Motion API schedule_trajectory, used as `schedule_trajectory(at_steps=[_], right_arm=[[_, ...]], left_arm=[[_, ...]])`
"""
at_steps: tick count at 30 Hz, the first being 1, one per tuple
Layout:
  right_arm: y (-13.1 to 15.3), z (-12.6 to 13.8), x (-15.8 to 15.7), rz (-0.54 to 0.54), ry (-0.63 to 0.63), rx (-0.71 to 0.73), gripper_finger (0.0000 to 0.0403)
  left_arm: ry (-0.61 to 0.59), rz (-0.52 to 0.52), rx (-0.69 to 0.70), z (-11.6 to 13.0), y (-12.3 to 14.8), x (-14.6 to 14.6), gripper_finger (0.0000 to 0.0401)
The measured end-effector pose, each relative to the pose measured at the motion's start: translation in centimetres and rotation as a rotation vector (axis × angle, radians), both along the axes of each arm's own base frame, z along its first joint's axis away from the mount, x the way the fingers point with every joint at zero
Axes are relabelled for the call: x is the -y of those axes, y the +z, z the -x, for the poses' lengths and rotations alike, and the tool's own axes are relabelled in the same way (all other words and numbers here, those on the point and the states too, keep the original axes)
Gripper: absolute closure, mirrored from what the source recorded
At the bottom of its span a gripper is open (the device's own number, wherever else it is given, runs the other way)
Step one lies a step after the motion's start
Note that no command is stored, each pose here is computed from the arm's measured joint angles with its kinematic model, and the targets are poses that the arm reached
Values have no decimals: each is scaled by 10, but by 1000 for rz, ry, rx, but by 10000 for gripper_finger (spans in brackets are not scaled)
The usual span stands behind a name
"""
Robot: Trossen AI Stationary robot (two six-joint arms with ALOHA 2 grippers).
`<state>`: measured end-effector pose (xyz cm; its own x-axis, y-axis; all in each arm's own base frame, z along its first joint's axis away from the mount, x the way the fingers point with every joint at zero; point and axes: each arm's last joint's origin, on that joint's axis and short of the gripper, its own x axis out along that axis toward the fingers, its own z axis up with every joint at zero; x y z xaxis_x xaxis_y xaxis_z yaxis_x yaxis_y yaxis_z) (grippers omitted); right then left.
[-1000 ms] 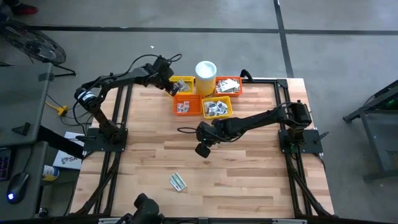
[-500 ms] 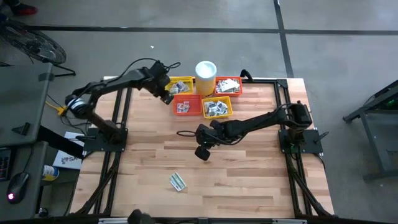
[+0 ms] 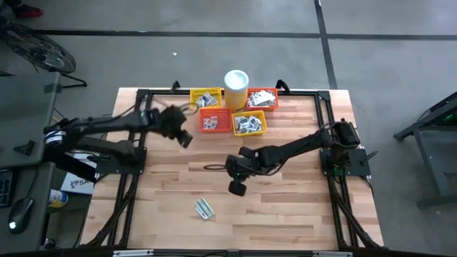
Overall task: Pick & Place First Aid Supplies
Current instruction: Put the green bandage pack into the top orange basket
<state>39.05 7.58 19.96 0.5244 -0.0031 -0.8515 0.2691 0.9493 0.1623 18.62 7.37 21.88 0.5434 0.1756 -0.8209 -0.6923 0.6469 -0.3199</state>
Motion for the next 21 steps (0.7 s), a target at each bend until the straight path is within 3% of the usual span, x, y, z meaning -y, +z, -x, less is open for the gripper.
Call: schedule_trajectory(at_steps=[9, 21], right_arm=[[0, 4, -18, 3, 73, -1, 403], [1, 9, -42, 2, 128, 11, 403]], left_arm=[[66, 66, 146, 7, -21, 70, 284], [97, -19, 194, 10, -29, 127, 284]])
